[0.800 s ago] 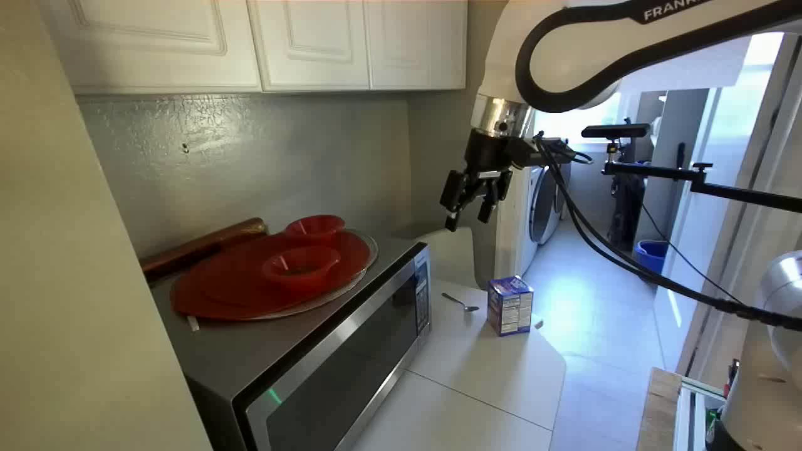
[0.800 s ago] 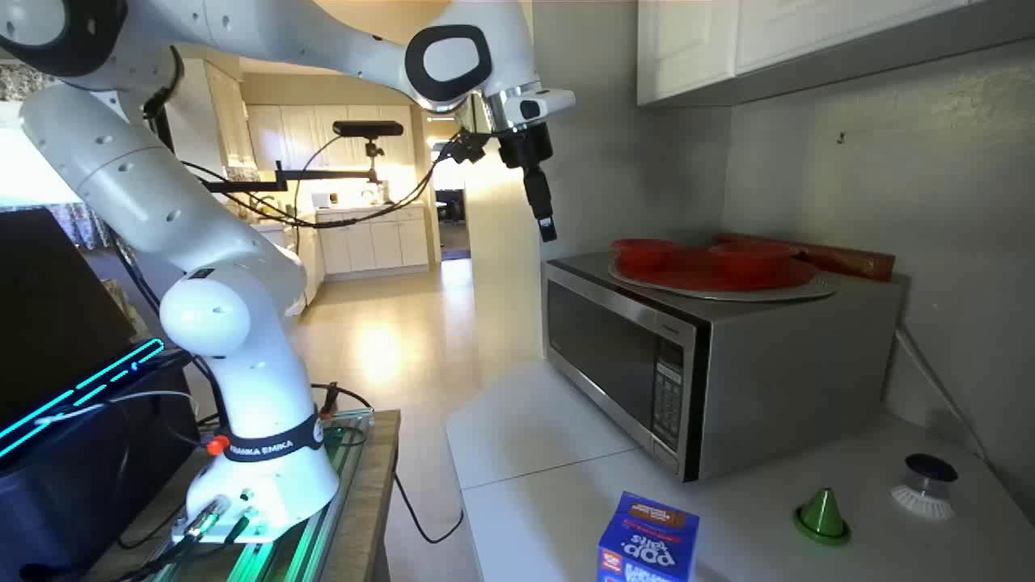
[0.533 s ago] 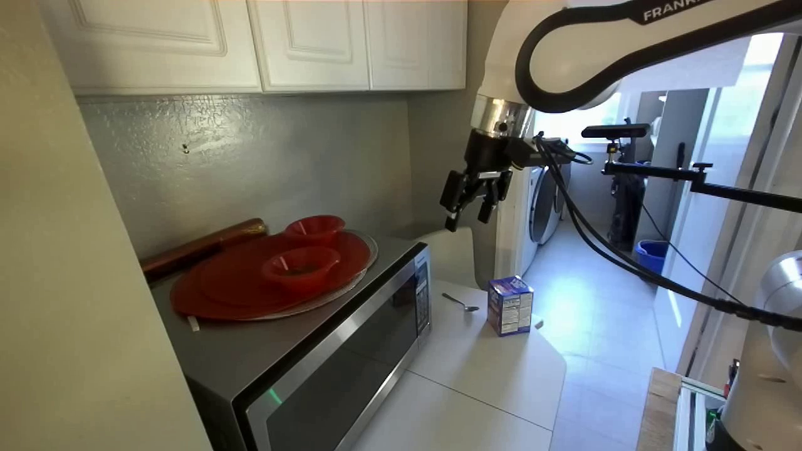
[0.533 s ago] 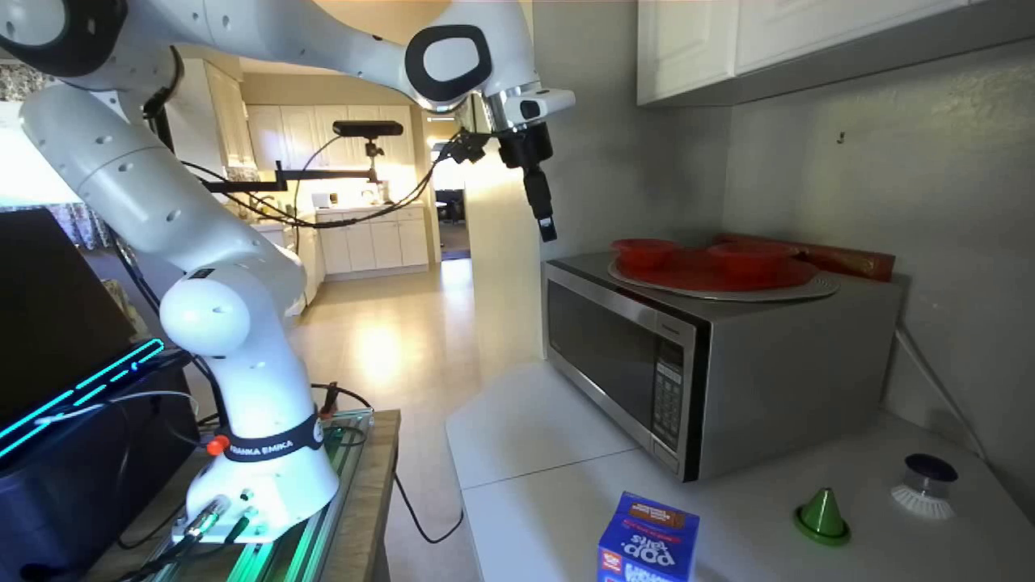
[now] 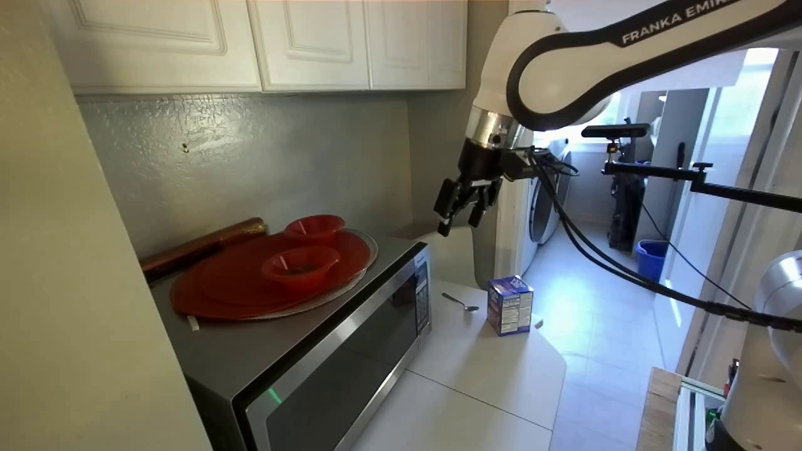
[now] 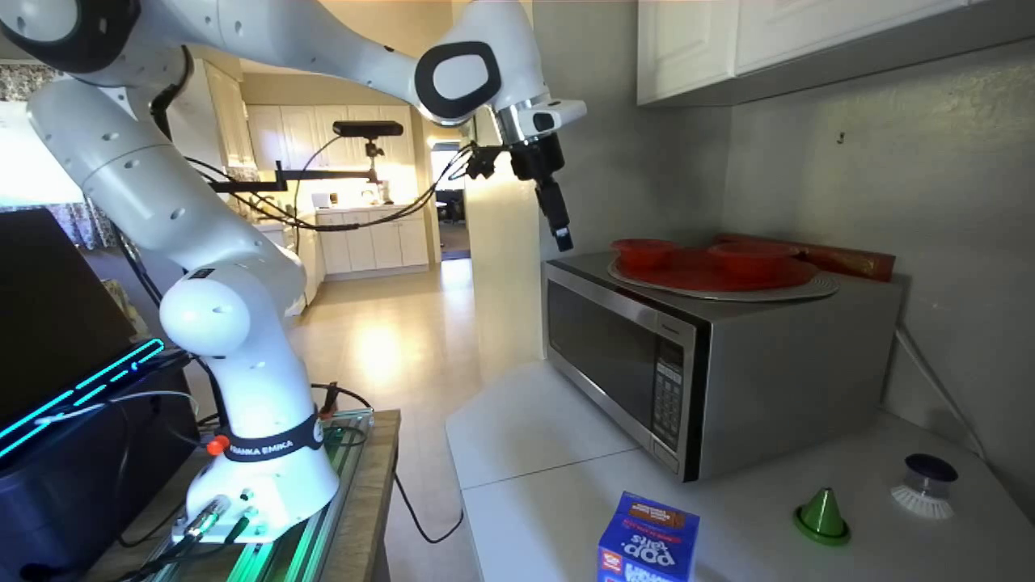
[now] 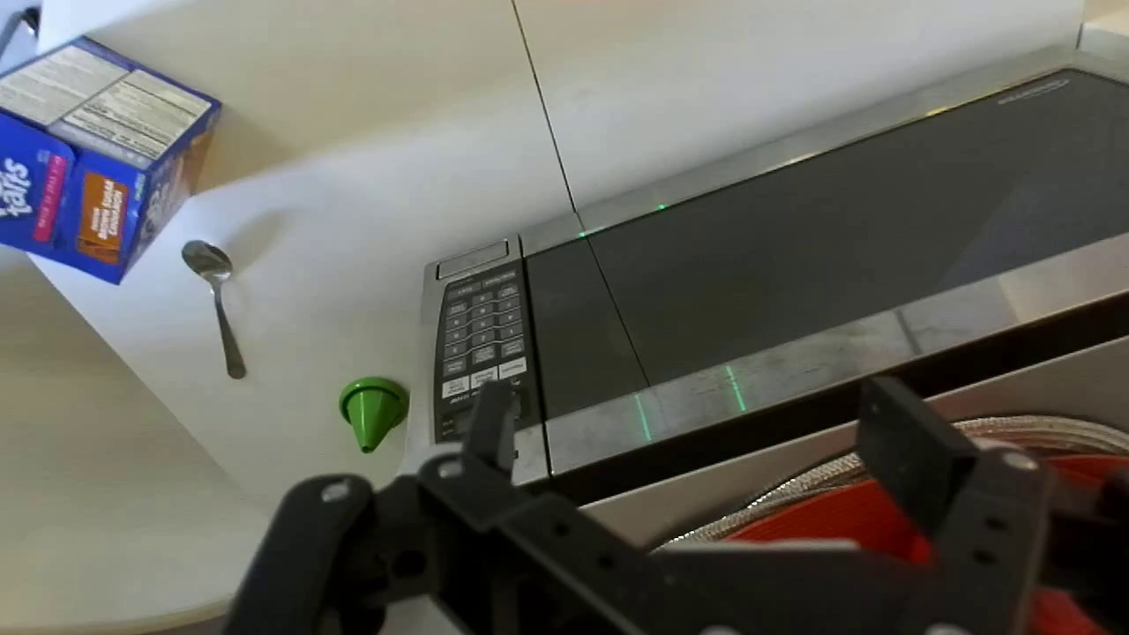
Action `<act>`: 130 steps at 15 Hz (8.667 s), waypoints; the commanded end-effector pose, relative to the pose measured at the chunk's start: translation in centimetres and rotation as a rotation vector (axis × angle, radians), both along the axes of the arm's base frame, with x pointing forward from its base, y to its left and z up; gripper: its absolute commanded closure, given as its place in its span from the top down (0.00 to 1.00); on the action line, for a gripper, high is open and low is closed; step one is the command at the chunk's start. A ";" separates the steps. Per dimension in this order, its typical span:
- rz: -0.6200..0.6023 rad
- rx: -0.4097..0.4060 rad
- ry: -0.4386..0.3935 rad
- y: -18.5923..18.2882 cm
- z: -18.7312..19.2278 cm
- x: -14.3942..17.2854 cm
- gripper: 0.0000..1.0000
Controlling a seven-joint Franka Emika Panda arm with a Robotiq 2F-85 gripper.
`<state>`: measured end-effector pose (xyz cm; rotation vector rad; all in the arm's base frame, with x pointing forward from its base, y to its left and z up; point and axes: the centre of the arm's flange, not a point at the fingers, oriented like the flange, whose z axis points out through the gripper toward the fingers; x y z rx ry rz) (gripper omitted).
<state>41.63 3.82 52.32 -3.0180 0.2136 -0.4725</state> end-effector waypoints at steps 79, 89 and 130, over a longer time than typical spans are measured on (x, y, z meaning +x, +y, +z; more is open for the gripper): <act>-0.044 0.038 -0.537 -7.4 -40.9 12.4 0.00; -0.083 0.070 -0.666 -7.1 -40.8 12.2 0.00; 0.158 -0.219 -0.012 -6.8 -31.5 7.2 0.00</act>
